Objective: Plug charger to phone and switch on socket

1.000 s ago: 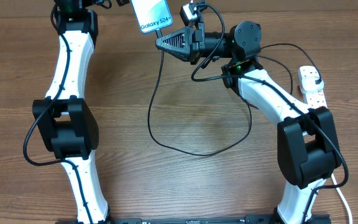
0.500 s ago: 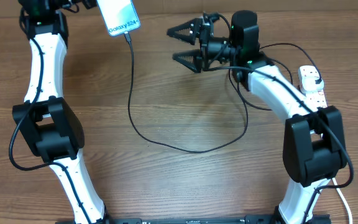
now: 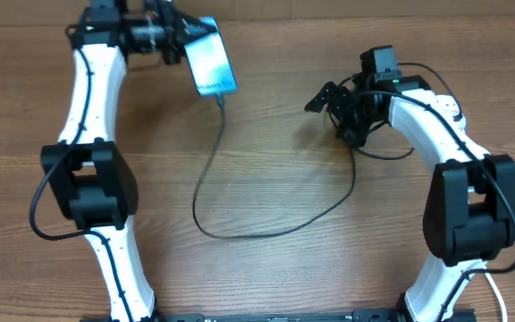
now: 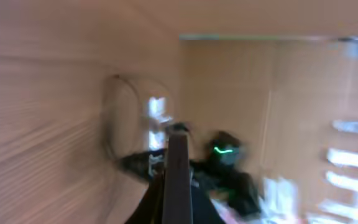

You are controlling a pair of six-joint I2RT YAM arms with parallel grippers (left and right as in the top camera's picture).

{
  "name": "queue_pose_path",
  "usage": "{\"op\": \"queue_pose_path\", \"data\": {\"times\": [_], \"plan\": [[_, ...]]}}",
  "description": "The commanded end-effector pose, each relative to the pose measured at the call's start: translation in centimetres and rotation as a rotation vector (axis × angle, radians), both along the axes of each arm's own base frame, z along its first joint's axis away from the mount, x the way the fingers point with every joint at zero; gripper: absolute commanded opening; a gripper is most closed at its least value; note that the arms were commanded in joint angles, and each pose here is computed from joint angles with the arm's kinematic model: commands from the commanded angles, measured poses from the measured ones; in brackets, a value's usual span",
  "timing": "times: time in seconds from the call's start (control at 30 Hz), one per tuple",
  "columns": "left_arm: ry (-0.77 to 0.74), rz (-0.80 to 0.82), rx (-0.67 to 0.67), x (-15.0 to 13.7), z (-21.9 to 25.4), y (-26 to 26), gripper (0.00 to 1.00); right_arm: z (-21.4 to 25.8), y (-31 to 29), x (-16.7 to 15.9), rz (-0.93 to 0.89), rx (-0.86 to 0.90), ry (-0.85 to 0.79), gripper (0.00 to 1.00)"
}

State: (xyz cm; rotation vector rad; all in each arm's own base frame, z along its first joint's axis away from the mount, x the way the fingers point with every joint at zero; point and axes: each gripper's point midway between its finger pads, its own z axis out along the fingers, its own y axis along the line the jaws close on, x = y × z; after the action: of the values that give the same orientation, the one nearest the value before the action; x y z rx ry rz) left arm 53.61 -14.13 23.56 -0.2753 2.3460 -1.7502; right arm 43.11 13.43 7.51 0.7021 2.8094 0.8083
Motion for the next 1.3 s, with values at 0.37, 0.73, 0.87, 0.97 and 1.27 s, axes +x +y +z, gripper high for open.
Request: {"op": "queue_pose_path", "data": {"times": [0.37,0.73,0.87,0.97,1.27], "plan": [[0.029,-0.149,0.622,-4.5,-14.1,-9.9,0.04,4.3,-1.6,0.7,-0.006,-0.058,-0.13,1.0],[0.182,-0.119,0.605,-4.4,-20.7,-12.3,0.04,4.0,-1.7,0.2,-0.001,-0.062,-0.111,1.0],[0.171,-0.096,0.616,-3.8,-21.2,-12.5,0.04,4.0,-1.7,0.2,-0.001,-0.062,-0.11,1.0],[0.175,-0.072,0.639,-3.5,-21.4,-12.2,0.04,4.0,-1.7,0.2,-0.001,-0.062,-0.111,1.0],[0.182,-0.055,0.702,-3.7,-22.3,-11.6,0.04,4.1,-1.6,0.3,-0.002,-0.061,-0.115,1.0]]}}
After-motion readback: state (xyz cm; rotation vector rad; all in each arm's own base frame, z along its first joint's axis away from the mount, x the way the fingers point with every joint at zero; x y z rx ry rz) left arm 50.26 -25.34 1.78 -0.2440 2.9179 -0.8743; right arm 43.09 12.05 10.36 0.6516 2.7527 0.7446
